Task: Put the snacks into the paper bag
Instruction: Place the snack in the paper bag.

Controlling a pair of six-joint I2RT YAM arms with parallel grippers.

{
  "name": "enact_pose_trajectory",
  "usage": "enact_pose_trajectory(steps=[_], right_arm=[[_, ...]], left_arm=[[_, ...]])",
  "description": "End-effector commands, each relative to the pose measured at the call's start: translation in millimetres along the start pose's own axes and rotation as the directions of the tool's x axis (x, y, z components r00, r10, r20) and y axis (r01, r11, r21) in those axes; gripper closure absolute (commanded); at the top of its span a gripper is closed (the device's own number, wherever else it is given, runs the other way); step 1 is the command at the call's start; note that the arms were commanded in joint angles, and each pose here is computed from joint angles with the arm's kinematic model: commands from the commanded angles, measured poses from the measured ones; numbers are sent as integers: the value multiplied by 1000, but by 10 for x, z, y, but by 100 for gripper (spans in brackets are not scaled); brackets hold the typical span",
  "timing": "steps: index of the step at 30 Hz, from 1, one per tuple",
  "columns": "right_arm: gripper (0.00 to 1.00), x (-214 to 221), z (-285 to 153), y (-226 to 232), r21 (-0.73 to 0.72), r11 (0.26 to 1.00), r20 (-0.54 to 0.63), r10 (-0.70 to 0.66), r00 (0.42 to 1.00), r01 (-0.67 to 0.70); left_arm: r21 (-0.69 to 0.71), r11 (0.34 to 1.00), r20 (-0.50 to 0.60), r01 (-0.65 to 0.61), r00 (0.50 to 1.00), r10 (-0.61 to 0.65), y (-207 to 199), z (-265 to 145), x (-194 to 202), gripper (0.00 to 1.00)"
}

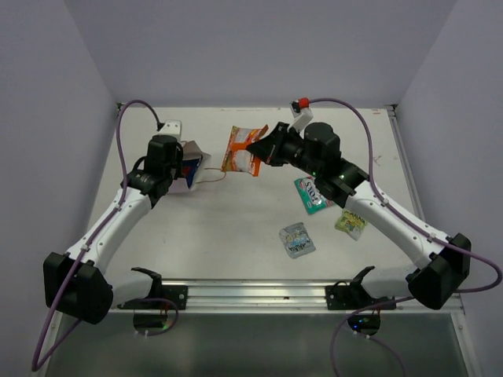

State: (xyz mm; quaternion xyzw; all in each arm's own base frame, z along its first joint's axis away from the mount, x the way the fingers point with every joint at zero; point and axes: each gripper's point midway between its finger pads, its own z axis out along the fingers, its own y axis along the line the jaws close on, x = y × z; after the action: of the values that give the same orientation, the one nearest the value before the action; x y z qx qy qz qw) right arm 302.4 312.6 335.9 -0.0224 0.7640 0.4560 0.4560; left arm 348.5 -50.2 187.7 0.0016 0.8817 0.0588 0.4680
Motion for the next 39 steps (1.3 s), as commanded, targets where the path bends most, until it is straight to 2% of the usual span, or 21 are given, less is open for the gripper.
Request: enact_pose_trajectory(steps=[1, 9, 15, 22, 29, 33, 39], right_arm=[[100, -267, 154, 415, -138, 990, 74, -24, 997, 34], [100, -81, 600, 591, -186, 981, 41, -45, 998, 52], [100, -4, 752, 765, -215, 975, 43, -45, 998, 54], [100, 212, 930, 740, -212, 977, 32, -22, 999, 28], [100, 486, 1043, 635, -215, 977, 1, -9, 1000, 9], [100, 480, 1010, 676, -228, 974, -8, -16, 1000, 14], [100, 295, 899, 714, -193, 972, 18, -130, 991, 131]], left_arm=[[26, 999, 51, 19, 999, -20, -29, -45, -271, 100], [41, 999, 25, 21, 999, -22, -105, -75, -280, 100], [28, 999, 5, 16, 1000, -16, -141, -77, -258, 100], [17, 998, 11, 63, 998, -63, -133, -138, -347, 100], [29, 996, 14, 88, 996, -89, -156, -167, -388, 100], [6, 997, 5, 73, 997, -73, -124, -127, -329, 100], [-7, 999, -16, 43, 999, -44, -102, -80, -223, 100]])
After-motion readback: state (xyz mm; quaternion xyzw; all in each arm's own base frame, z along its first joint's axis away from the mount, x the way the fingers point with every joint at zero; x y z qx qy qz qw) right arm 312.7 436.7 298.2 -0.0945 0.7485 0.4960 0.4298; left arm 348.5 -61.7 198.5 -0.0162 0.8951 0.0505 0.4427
